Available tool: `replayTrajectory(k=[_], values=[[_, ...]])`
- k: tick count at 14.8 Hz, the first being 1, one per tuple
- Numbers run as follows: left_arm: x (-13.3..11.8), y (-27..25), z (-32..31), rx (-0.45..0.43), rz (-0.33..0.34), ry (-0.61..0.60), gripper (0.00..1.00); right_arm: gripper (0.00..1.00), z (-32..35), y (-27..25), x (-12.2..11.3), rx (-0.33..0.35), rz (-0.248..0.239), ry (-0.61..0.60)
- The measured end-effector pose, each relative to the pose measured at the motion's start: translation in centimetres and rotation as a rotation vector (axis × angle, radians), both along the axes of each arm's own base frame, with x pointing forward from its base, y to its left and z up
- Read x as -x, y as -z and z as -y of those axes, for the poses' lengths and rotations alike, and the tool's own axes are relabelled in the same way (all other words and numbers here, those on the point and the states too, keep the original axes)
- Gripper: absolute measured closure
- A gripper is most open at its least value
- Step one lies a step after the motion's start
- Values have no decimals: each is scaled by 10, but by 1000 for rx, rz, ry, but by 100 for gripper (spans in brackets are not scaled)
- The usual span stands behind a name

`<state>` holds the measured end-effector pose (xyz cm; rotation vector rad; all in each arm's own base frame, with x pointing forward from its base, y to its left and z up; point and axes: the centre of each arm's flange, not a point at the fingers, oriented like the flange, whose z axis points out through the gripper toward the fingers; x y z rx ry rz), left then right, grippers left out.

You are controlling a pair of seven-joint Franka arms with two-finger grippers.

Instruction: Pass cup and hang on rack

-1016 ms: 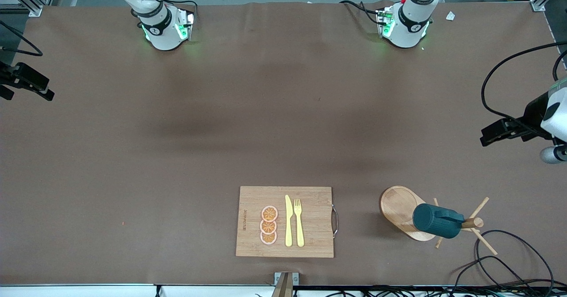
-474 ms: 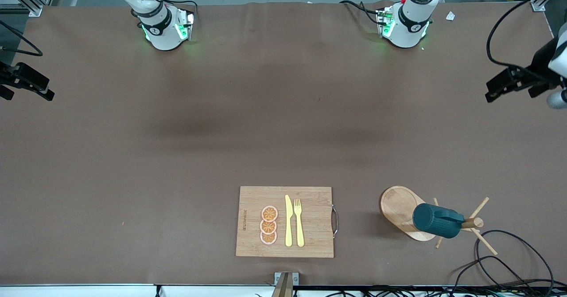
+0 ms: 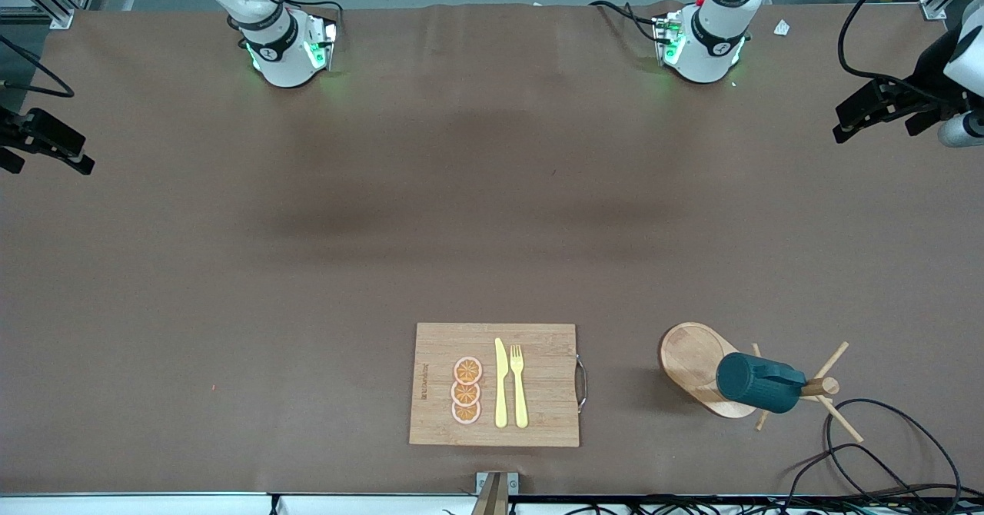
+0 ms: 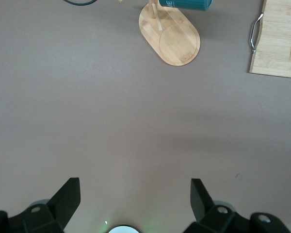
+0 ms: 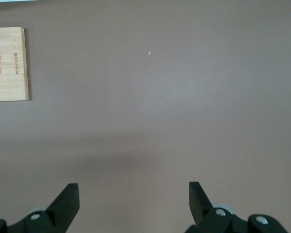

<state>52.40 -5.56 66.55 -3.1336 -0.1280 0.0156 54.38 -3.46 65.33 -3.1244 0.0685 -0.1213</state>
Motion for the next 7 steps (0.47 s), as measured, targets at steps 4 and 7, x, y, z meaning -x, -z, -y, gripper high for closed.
replayTrajectory(k=[4, 7], values=[[0, 2, 4, 0, 2, 8, 0, 0, 0, 0, 0, 0, 0, 0], [-2, 7, 4, -1, -6, 7, 0, 0, 0, 0, 0, 0, 0, 0]])
